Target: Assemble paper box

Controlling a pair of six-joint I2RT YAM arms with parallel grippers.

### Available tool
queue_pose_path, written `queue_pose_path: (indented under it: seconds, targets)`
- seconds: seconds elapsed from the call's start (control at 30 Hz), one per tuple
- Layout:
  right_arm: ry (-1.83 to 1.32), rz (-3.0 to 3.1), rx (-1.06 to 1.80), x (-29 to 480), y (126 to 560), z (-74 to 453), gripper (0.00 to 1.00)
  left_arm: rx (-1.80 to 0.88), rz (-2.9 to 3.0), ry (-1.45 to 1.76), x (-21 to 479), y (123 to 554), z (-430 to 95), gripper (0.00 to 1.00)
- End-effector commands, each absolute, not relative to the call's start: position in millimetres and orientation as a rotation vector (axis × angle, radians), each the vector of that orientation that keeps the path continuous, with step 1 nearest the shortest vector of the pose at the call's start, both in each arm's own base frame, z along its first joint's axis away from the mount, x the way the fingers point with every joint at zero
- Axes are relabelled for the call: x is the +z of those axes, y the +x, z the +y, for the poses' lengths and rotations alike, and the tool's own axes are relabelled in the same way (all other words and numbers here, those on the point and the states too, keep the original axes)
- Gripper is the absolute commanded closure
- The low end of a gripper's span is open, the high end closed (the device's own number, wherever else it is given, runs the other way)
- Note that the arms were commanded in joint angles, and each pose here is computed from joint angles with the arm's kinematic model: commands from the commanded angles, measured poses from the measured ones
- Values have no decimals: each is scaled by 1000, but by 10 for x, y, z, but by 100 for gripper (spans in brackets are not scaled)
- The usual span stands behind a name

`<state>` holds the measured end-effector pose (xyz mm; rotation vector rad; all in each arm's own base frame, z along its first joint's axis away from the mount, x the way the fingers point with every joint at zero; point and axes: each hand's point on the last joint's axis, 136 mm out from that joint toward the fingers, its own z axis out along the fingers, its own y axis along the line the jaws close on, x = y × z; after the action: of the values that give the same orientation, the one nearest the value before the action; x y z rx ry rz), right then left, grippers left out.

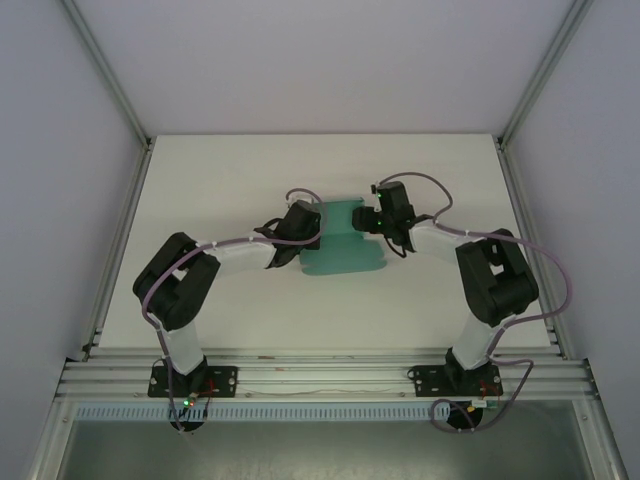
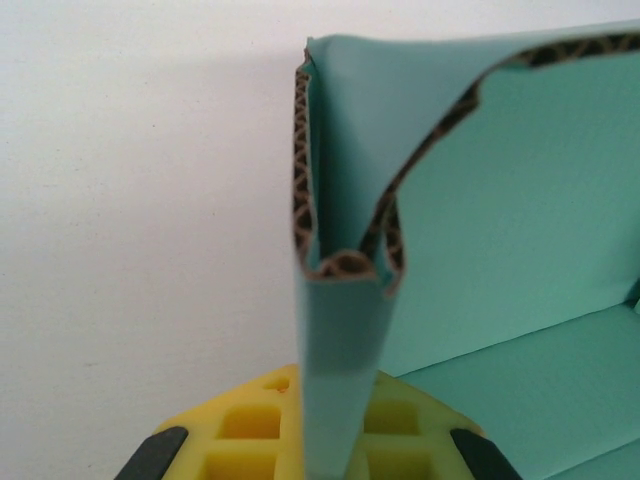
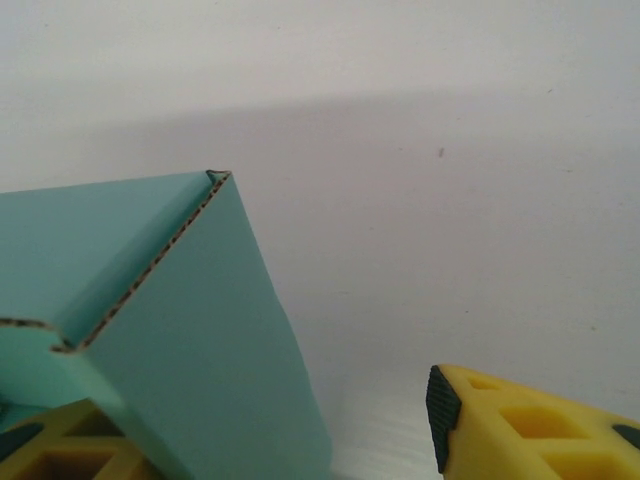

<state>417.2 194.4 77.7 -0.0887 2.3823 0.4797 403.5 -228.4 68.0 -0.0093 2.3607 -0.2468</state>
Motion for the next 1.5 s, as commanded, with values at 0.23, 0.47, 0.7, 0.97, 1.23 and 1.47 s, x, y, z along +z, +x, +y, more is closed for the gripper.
queue_pose_path:
  seconds: [0.23,0.47,0.7,0.97,1.23,1.47]
  targets:
    - [-191,2406,637,707,4152,2188,42,-209,2394,3,585,3992,-2214,100]
    - [-76,2371,551,730,4303,2060,61,-221,2396,18,594,3980,-2232,100]
    - [-47,2449,242,544,4329,1765,95,-212,2373,-23,682,3990,-2191,100]
    - [201,2381,-588,647,4278,961,99,-177,2340,-94,828,4037,-2110,100]
    - [247,2308,-927,611,4279,723,100,-154,2351,-112,798,4043,-2086,100]
    - [339,2175,-958,855,4355,677,100,-148,2365,-127,781,4072,-2103,100]
